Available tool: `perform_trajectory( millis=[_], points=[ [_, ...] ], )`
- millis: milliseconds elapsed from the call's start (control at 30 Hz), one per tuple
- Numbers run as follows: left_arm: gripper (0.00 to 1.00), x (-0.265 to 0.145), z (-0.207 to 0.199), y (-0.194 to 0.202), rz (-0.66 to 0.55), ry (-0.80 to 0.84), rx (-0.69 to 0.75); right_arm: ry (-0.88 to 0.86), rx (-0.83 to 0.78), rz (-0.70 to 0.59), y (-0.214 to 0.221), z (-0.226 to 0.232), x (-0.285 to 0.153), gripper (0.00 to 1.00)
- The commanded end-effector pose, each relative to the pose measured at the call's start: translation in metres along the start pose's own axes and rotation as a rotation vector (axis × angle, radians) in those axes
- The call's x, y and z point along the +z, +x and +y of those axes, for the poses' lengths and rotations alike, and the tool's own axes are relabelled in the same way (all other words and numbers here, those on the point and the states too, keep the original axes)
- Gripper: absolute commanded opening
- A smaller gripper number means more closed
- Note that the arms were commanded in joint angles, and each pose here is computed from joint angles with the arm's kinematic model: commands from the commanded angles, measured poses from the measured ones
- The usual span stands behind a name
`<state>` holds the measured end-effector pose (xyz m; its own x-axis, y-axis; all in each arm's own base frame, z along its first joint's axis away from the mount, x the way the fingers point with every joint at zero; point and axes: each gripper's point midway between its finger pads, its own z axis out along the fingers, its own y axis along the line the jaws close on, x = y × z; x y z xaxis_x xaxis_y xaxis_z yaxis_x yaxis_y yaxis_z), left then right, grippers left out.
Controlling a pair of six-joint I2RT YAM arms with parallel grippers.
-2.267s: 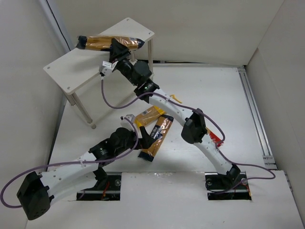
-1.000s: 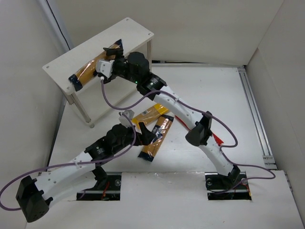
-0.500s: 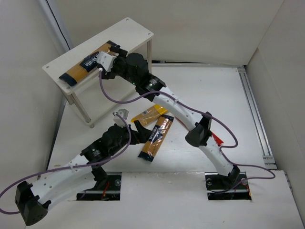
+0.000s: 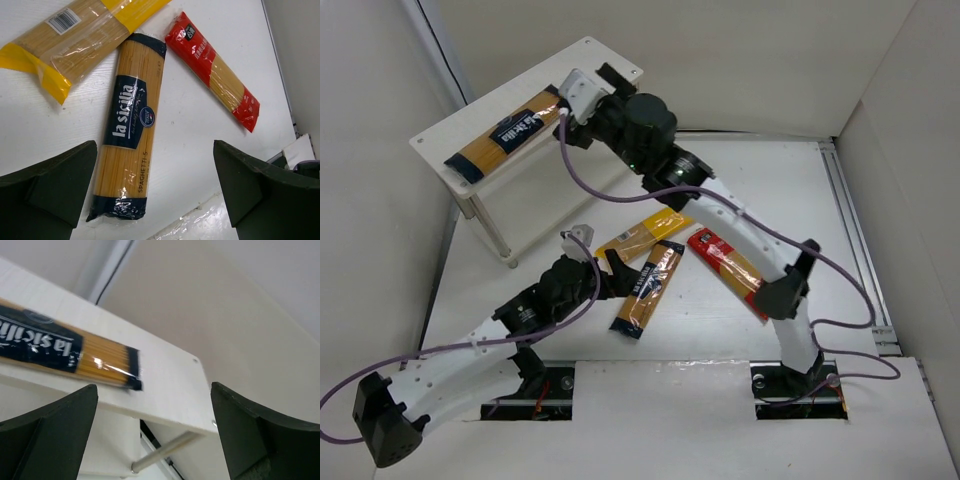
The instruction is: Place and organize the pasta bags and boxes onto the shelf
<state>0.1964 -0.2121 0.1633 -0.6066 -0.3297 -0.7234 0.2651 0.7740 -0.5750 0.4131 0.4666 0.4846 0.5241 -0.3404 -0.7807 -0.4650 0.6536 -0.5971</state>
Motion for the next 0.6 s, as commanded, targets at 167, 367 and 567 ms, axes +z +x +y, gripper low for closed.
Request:
perform_trajectory(
  millis=[167, 367, 567],
  points=[
    [1.00, 0.020, -0.010, -0.015, 0.021, -0.024, 0.169, 0.315, 0.270, 0.195, 0.012, -0.101, -0.130, 1.00],
    [1.00, 0.056, -0.022, 0.017, 0.202, 0.058, 0.373, 0.258, 0.600, 0.362, 0.134, -0.080, -0.232, 1.00],
    [1.00, 0.082, 0.004, 0.045, 0.319, -0.032, 0.435, 0.281, 0.658, 0.477, 0.183, -0.052, -0.308, 1.00]
  ],
)
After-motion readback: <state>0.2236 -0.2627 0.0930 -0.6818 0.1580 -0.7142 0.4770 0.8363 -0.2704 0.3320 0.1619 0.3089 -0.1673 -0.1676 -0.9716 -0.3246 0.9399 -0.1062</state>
